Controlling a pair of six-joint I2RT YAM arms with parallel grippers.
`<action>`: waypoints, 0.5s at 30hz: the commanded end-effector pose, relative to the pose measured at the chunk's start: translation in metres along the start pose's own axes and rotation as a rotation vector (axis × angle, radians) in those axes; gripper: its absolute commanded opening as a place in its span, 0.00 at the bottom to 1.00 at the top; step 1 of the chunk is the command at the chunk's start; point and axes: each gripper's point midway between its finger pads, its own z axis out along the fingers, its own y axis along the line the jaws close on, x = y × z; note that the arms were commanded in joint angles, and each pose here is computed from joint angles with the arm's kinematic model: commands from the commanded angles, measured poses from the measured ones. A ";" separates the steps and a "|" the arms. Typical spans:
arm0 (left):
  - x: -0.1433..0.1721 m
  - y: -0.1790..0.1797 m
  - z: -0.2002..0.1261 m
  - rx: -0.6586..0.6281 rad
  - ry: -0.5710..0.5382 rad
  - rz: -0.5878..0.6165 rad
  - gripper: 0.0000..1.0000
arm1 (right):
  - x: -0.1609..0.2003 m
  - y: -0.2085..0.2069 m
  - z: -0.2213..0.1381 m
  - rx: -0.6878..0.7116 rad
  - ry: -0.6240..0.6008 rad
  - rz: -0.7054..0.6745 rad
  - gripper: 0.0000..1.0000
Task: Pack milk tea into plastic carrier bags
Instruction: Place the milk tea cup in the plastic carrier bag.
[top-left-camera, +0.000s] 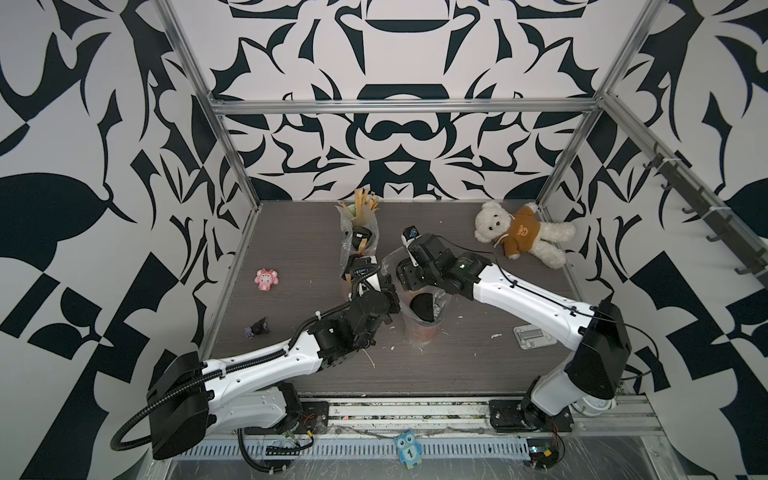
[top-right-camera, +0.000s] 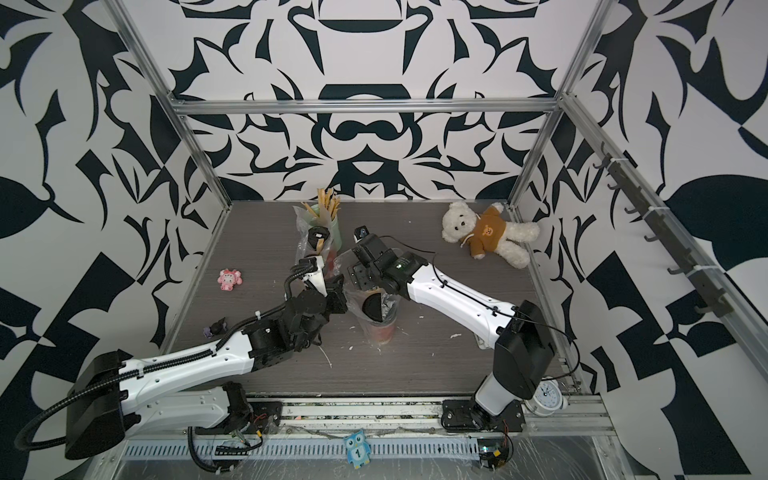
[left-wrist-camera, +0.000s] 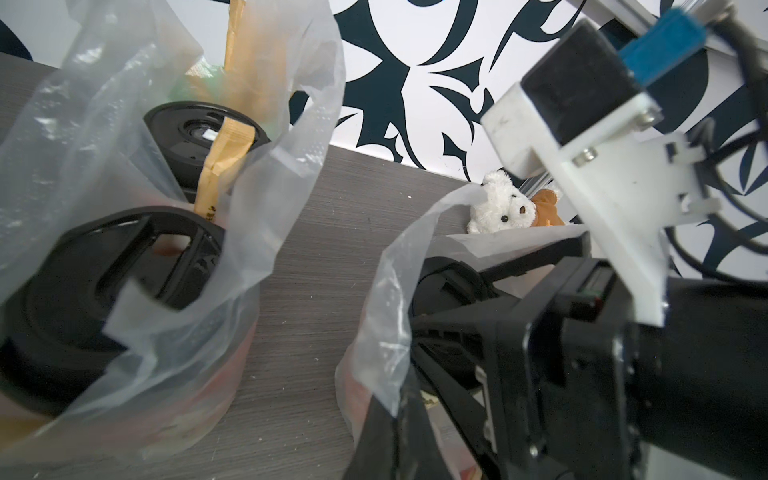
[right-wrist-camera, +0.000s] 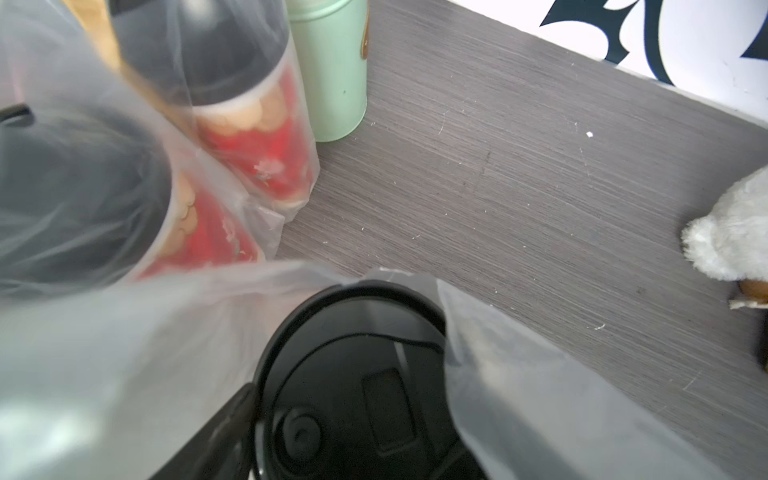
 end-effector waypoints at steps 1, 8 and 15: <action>0.006 0.006 0.002 -0.018 0.003 -0.015 0.00 | -0.017 0.002 -0.027 -0.032 -0.047 0.026 0.86; 0.013 0.011 0.003 -0.033 0.016 -0.010 0.00 | -0.036 0.001 -0.062 -0.057 -0.098 0.041 0.87; 0.023 0.020 0.004 -0.058 0.031 -0.020 0.00 | -0.071 -0.002 -0.112 -0.075 -0.184 -0.010 0.78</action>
